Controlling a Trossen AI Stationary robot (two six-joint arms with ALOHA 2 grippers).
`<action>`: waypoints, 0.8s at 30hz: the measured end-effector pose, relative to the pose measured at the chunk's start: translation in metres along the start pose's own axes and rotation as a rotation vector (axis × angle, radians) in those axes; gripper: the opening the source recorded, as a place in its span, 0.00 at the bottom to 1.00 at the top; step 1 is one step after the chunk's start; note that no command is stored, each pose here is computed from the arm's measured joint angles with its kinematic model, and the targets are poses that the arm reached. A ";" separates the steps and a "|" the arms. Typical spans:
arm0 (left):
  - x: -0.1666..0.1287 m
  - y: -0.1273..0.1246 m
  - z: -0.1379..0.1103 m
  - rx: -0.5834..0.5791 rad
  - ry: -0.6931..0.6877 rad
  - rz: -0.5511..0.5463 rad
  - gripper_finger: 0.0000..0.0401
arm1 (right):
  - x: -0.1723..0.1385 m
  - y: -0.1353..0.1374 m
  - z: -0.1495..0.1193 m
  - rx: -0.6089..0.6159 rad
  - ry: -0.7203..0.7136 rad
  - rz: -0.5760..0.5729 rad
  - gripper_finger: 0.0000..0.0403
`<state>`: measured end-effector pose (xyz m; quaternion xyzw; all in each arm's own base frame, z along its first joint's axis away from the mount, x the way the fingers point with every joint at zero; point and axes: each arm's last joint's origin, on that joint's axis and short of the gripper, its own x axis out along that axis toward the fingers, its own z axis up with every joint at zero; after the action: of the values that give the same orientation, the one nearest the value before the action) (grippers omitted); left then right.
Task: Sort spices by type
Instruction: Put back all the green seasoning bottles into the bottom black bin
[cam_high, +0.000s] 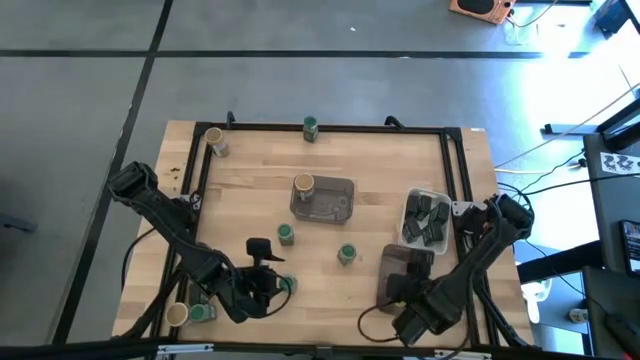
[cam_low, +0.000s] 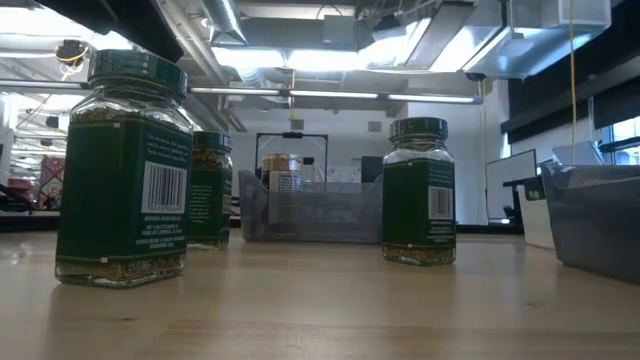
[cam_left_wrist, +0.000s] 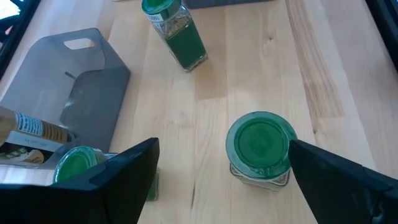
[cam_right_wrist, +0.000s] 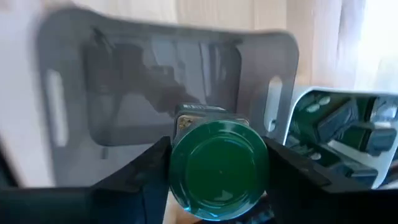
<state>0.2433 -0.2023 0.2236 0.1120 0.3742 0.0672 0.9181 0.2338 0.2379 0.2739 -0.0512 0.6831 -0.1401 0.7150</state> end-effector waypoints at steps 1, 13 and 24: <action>0.000 0.000 0.000 0.000 -0.001 0.001 0.88 | 0.005 0.000 -0.001 -0.001 0.015 -0.013 0.52; 0.000 0.000 0.000 0.004 -0.008 0.015 0.88 | 0.039 0.001 -0.008 -0.026 0.047 -0.092 0.52; 0.000 0.000 0.000 0.008 -0.004 0.017 0.88 | 0.023 -0.027 -0.023 0.085 -0.090 0.056 0.52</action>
<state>0.2433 -0.2018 0.2233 0.1189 0.3715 0.0734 0.9179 0.2080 0.2086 0.2575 -0.0079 0.6449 -0.1465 0.7501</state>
